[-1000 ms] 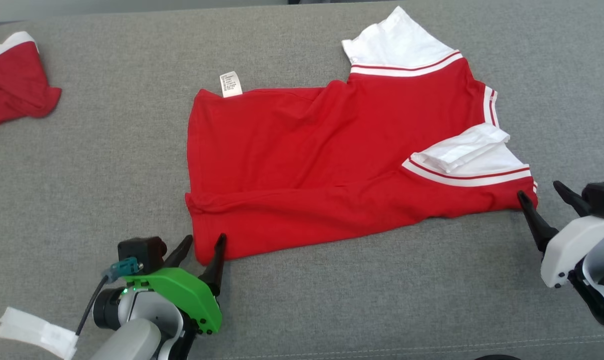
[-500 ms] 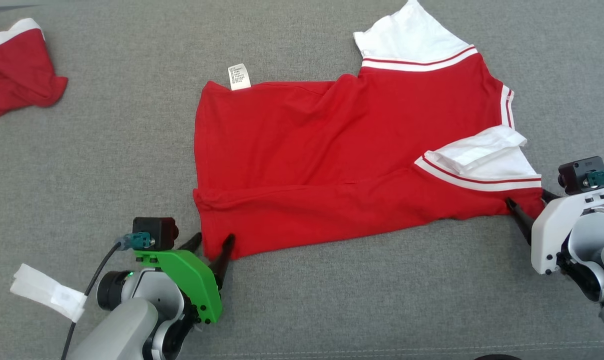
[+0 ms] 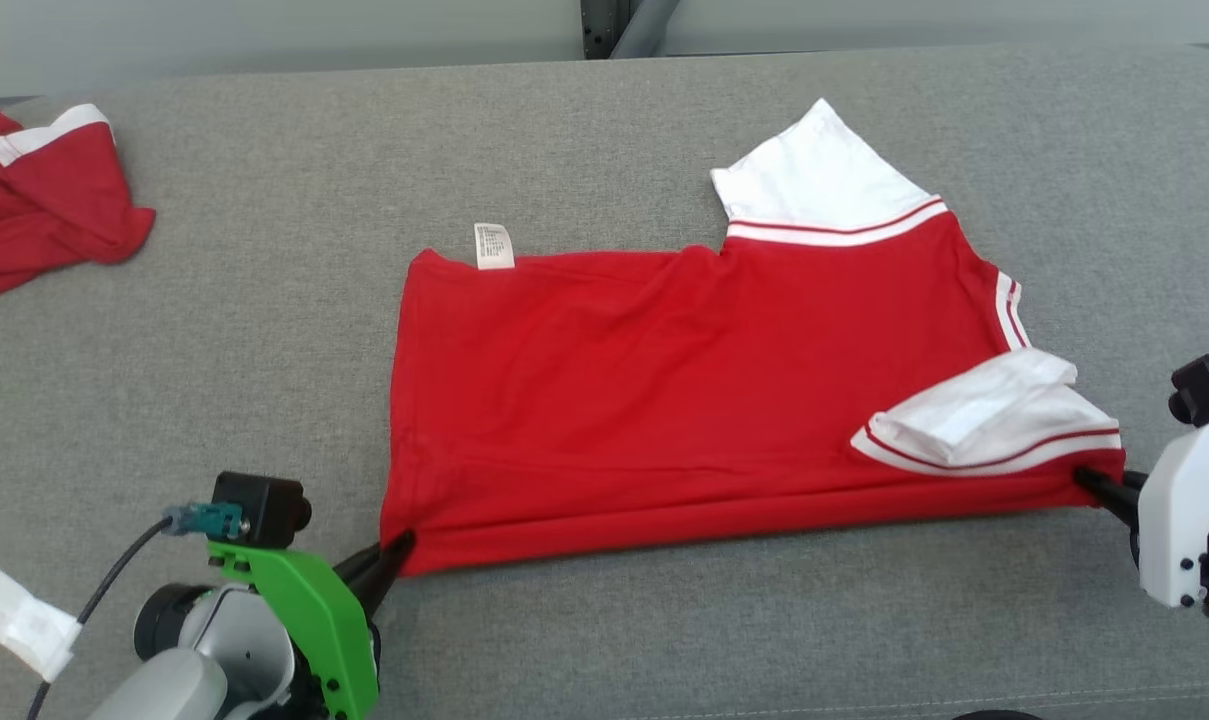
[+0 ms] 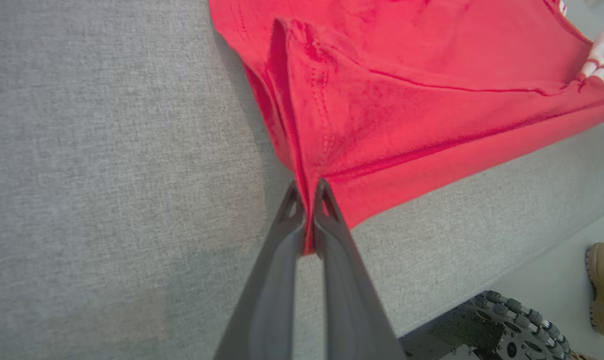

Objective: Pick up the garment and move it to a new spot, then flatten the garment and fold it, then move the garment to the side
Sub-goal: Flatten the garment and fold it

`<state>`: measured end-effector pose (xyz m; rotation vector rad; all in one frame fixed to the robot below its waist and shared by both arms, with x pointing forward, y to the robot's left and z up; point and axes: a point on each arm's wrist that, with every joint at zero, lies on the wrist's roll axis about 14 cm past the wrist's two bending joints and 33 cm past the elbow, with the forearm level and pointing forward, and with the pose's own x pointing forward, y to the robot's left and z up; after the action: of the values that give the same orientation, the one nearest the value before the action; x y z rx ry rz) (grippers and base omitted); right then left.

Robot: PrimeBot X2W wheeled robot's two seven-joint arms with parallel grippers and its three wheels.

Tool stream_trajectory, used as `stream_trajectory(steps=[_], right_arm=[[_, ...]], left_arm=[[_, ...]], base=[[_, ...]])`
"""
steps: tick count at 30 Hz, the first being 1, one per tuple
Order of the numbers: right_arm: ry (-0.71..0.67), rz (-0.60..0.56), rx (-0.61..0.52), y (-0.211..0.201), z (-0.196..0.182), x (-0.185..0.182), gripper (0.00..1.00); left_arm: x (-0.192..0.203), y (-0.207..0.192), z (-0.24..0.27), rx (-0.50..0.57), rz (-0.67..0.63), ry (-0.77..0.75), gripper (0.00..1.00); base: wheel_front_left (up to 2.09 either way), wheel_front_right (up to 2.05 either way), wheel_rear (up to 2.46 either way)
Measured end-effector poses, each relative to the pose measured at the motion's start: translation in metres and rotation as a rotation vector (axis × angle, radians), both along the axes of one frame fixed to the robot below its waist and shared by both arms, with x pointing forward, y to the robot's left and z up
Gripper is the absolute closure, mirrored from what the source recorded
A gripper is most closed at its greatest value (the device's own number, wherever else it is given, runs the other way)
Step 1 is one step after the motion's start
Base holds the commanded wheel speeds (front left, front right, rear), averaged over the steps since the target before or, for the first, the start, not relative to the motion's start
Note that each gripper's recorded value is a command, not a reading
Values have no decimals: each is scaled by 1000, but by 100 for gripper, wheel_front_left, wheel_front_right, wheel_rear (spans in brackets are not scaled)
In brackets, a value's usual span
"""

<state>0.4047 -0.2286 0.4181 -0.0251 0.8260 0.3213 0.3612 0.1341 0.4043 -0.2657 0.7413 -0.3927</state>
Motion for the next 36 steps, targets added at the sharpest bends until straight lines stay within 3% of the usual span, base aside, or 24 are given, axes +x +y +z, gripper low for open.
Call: stream_trajectory(steps=[6, 7, 8, 9, 12, 16, 21, 25, 31, 36], right_arm=[[82, -53, -2, -15, -20, -32, 100], [86, -66, 4, -15, -24, -33, 64], [92, -72, 11, -13, -29, -34, 0], [103, -71, 12, -10, -34, -37, 0], [115, -74, -14, -16, -41, -38, 0], [24, -72, -16, -22, -16, -17, 0], [-190, -44, -19, -20, 42, 34, 0], [-283, -9, -50, -4, 60, 76, 0], [-358, 37, -86, 31, 61, 150, 0], [-349, 103, -109, 72, 29, 190, 0]], left_arm=[[-33, -9, -15, -37, 12, 104, 100], [-36, -11, -19, -49, 24, 120, 74], [-38, -13, -22, -58, 31, 131, 34], [-40, -16, -25, -64, 33, 143, 0], [-42, -18, -31, -74, 47, 157, 0], [-28, 0, -22, -42, 80, 96, 0], [9, 9, 8, -20, 78, -30, 0], [54, 3, 25, -13, 55, -90, 0], [118, -16, 26, -24, 24, -109, 0], [139, -15, -4, -14, 45, -47, 0]], base=[[0, 0, 0], [0, 0, 0], [0, 0, 0], [0, 0, 0], [0, 0, 0], [0, 0, 0], [0, 0, 0], [0, 0, 0], [0, 0, 0], [0, 0, 0]])
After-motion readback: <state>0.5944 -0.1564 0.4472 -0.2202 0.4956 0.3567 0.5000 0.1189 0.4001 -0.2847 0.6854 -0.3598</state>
